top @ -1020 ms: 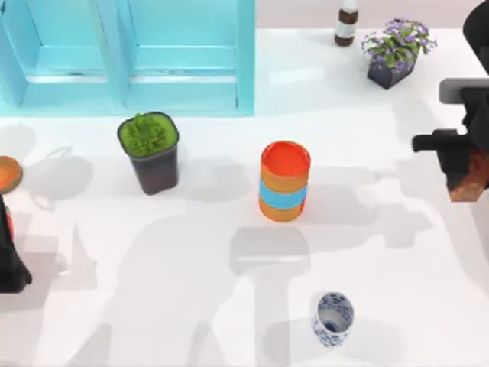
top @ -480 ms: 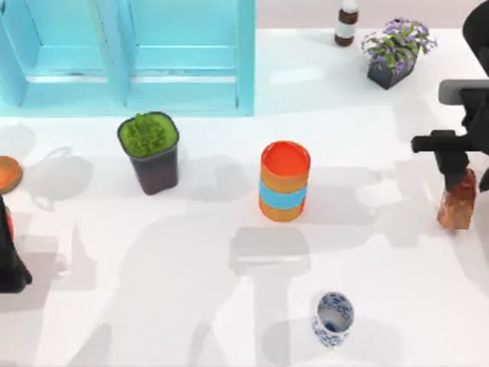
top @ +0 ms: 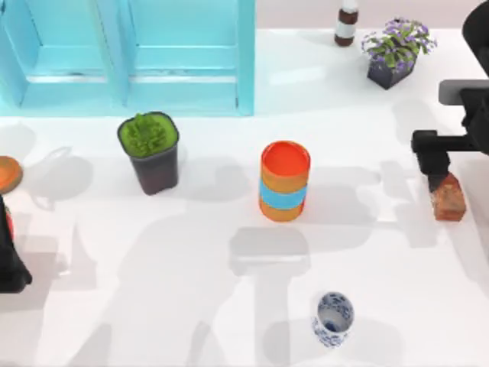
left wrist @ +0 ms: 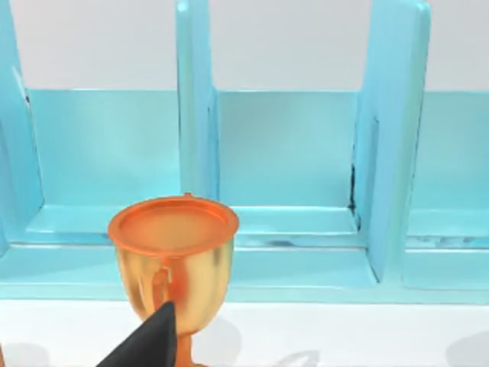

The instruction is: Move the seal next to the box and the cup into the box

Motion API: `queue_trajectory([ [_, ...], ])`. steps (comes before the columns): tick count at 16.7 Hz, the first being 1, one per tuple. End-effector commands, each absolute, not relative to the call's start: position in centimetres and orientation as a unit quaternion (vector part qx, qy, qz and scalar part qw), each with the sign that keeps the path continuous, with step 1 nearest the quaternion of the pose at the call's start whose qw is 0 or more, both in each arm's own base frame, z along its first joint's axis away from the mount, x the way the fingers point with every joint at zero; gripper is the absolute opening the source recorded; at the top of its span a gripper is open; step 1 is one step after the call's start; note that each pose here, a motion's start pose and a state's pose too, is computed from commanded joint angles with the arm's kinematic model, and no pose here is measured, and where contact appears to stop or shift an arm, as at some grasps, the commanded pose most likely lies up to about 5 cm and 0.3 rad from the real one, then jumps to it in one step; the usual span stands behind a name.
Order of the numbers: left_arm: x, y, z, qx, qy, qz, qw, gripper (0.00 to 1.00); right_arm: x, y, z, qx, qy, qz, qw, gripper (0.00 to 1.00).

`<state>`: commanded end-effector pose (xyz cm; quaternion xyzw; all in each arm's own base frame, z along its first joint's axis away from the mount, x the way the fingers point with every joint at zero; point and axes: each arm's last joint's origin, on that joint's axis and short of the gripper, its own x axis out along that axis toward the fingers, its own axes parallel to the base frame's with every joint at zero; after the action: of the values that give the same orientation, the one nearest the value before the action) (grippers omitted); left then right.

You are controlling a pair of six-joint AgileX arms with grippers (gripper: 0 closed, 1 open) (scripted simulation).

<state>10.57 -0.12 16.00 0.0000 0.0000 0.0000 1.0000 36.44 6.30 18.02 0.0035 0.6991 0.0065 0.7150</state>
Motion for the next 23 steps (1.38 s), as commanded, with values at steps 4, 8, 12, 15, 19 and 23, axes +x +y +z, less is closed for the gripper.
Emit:
queue_trajectory([
  [4, 10.6, -0.1, 16.0, 0.0, 0.0, 0.0, 1.0, 1.0, 36.4, 6.3, 18.0, 0.004, 0.699, 0.006, 0.715, 1.0],
  [8, 10.6, -0.1, 16.0, 0.0, 0.0, 0.0, 1.0, 1.0, 36.7, 6.3, 18.9, 0.005, 0.699, 0.004, 0.715, 1.0],
  [12, 10.6, -0.1, 16.0, 0.0, 0.0, 0.0, 1.0, 1.0, 37.0, 6.4, 22.1, 0.002, 0.703, 0.004, 0.711, 1.0],
  [15, 10.6, -0.1, 16.0, 0.0, 0.0, 0.0, 1.0, 1.0, 37.0, 6.5, 24.0, 0.001, 0.706, 0.006, 0.708, 1.0],
  [19, 10.6, -0.1, 16.0, 0.0, 0.0, 0.0, 1.0, 1.0, 36.6, 6.4, 27.6, 0.003, 0.701, 0.008, 0.713, 1.0],
  [23, 10.6, -0.1, 16.0, 0.0, 0.0, 0.0, 1.0, 1.0, 36.4, 6.3, 28.0, 0.004, 0.699, 0.006, 0.715, 1.0],
])
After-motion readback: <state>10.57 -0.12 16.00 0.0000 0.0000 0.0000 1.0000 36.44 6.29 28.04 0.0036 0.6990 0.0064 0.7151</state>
